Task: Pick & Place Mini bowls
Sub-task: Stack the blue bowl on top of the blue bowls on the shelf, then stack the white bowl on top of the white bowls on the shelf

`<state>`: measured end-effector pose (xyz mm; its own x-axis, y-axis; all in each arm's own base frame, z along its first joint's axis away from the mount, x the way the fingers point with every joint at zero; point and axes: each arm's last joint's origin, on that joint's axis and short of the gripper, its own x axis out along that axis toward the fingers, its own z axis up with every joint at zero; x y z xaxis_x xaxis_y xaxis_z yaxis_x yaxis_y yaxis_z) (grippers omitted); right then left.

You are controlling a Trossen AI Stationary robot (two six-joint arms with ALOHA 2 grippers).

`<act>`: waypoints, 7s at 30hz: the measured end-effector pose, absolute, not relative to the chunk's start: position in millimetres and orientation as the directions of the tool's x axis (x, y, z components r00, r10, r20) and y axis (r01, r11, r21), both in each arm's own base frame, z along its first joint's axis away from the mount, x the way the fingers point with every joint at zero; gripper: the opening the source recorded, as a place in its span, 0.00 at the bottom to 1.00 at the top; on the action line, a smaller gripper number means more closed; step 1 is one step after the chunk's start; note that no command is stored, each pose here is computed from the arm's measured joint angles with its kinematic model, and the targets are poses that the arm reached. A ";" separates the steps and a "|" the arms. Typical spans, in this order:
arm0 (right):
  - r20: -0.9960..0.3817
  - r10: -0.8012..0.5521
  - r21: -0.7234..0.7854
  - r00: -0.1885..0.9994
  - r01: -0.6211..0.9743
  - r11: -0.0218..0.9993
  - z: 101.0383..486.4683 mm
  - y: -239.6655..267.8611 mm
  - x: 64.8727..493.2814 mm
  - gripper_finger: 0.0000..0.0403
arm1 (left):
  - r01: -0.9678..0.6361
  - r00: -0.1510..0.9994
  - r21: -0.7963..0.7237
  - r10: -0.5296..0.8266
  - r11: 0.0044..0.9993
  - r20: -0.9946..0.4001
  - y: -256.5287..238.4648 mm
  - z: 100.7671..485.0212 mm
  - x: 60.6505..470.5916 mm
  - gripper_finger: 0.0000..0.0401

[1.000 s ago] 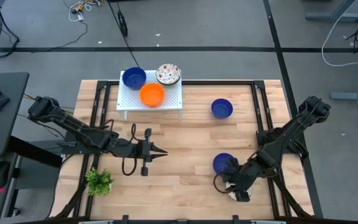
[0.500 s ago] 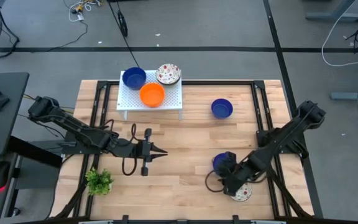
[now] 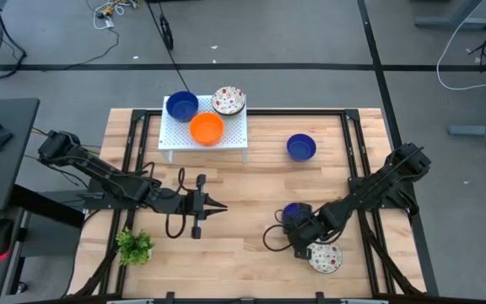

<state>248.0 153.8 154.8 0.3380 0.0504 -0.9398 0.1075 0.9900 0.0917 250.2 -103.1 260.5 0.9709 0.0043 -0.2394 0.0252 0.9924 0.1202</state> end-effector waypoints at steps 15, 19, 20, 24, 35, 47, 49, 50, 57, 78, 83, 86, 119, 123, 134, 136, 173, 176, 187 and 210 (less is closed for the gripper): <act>-0.620 0.501 -0.150 0.603 -0.719 0.679 189.0 143.1 305.6 0.02 | 0.233 0.957 0.178 -0.193 0.956 -0.215 -115.8 248.9 264.4 0.08; -0.614 0.534 -0.141 0.581 -0.746 0.651 198.7 144.1 310.1 0.02 | 0.299 0.946 0.223 -0.257 0.928 -0.199 -124.9 231.5 279.1 0.10; -0.624 0.531 -0.134 0.573 -0.748 0.649 199.3 144.1 310.0 0.02 | 0.312 0.942 0.220 -0.270 0.924 -0.201 -126.4 228.7 281.6 0.12; -0.647 0.529 -0.119 0.549 -0.758 0.642 199.3 145.5 308.2 0.01 | 0.340 0.931 0.210 -0.296 0.917 -0.214 -132.5 230.9 293.5 0.25; -0.656 0.525 -0.105 0.542 -0.755 0.648 198.4 145.2 307.5 0.01 | 0.425 0.821 0.166 -0.301 0.890 -0.485 -155.8 222.8 339.5 0.55; -0.661 0.510 -0.115 0.550 -0.746 0.656 198.2 144.7 307.6 0.02 | 0.434 0.755 0.135 -0.277 0.891 -0.595 -160.9 220.4 350.7 0.35; -0.663 0.509 -0.112 0.549 -0.745 0.657 198.0 144.6 307.5 0.02 | 0.433 0.755 0.132 -0.278 0.892 -0.594 -160.9 220.5 350.8 0.30; -0.663 0.509 -0.109 0.549 -0.744 0.660 198.0 144.6 307.5 0.02 | 0.433 0.754 0.132 -0.279 0.892 -0.594 -160.9 220.5 350.7 0.27; -0.660 0.510 -0.100 0.552 -0.737 0.668 198.5 144.5 307.8 0.02 | 0.468 0.736 0.108 -0.319 0.877 -0.597 -161.8 220.3 350.2 0.10; -0.483 0.634 -0.072 0.603 -0.750 0.658 226.5 165.3 303.2 0.46 | 0.425 0.666 0.140 -0.204 0.894 -0.717 -154.2 208.5 341.9 0.01; -0.536 0.616 -0.003 0.578 -0.731 0.683 237.5 184.0 275.8 0.42 | 0.228 0.595 0.175 0.005 0.958 -0.804 -141.1 217.8 320.7 0.01; -0.560 0.574 -0.003 0.598 -0.694 0.720 239.7 194.2 263.4 0.39 | 0.131 0.587 0.209 0.094 0.969 -0.804 -140.2 248.0 300.7 0.01; -0.599 0.477 -0.071 0.644 -0.636 0.769 237.1 204.0 251.6 0.24 | -0.647 0.431 0.228 0.595 0.728 -0.678 137.4 361.5 213.1 0.02; -0.600 0.476 -0.071 0.643 -0.636 0.769 236.9 203.9 251.6 0.24 | -0.681 0.398 0.215 0.600 0.700 -0.693 149.0 350.7 206.8 0.02; -0.600 0.476 -0.071 0.643 -0.635 0.769 236.9 203.9 251.7 0.24 | -0.689 0.405 0.190 0.589 0.700 -0.699 160.0 324.7 206.6 0.04; -0.600 0.476 -0.071 0.643 -0.635 0.769 236.9 203.9 251.7 0.24 | -0.689 0.408 0.191 0.591 0.699 -0.696 160.1 324.9 206.9 0.04; -0.781 0.087 -0.140 0.618 -0.310 0.940 203.4 169.5 222.4 0.24 | -0.573 0.668 0.094 0.531 0.814 -0.521 57.0 334.8 191.8 0.02; -0.793 0.025 -0.100 0.609 -0.172 0.980 211.0 156.6 208.7 0.24 | -0.553 0.732 0.074 0.526 0.830 -0.433 28.7 315.5 189.4 0.03; -0.813 0.455 0.482 0.364 -0.018 0.876 208.5 169.3 186.4 0.33 | -0.322 0.922 0.039 0.323 0.946 -0.212 -42.4 295.3 201.2 0.02; -0.915 0.301 0.245 0.270 -0.223 0.944 156.3 229.7 160.4 0.34 | -0.285 0.938 0.068 0.292 0.956 -0.189 -49.1 297.8 200.8 0.04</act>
